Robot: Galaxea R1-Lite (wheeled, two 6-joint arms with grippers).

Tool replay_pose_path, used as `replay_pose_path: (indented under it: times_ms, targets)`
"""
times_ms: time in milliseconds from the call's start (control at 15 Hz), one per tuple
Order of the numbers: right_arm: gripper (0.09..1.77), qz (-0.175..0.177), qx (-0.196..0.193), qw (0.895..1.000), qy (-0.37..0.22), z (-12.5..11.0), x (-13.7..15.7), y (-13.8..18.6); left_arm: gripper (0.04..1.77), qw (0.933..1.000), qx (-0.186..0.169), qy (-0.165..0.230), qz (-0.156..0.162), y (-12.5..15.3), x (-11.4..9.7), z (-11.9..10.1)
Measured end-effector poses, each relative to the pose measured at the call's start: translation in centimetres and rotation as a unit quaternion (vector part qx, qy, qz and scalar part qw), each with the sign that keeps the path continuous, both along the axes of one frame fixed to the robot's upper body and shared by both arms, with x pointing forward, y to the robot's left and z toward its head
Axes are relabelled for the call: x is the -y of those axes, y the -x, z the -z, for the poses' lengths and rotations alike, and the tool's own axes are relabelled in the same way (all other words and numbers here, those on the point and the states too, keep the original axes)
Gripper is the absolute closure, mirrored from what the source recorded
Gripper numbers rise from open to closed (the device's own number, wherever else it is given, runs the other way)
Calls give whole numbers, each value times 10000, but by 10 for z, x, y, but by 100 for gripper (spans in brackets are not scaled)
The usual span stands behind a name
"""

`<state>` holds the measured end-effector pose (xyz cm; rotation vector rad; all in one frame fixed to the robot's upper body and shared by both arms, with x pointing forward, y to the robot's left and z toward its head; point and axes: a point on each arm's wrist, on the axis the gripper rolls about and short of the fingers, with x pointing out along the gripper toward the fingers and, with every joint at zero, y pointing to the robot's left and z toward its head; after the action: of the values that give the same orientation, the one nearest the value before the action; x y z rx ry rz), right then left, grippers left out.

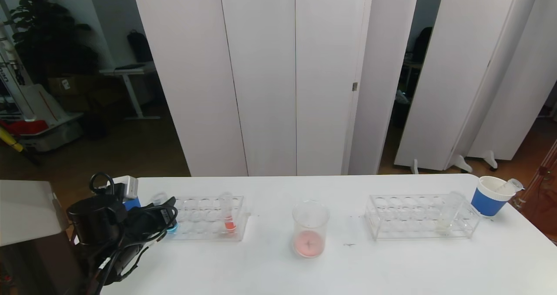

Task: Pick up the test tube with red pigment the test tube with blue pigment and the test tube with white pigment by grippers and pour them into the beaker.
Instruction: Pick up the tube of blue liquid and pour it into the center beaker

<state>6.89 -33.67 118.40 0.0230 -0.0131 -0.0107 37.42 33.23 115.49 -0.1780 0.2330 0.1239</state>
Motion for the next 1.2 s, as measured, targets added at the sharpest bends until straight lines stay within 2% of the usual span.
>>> replay_pose_path:
  times_ms: [533,1200]
  targets:
    - [11,0,0,10000,0,0,0,0,122,9999,124,-3,45,-1,1,-6]
    - [11,-2,0,10000,2,0,0,0,122,9979,633,-149,71,7,-2,-36]
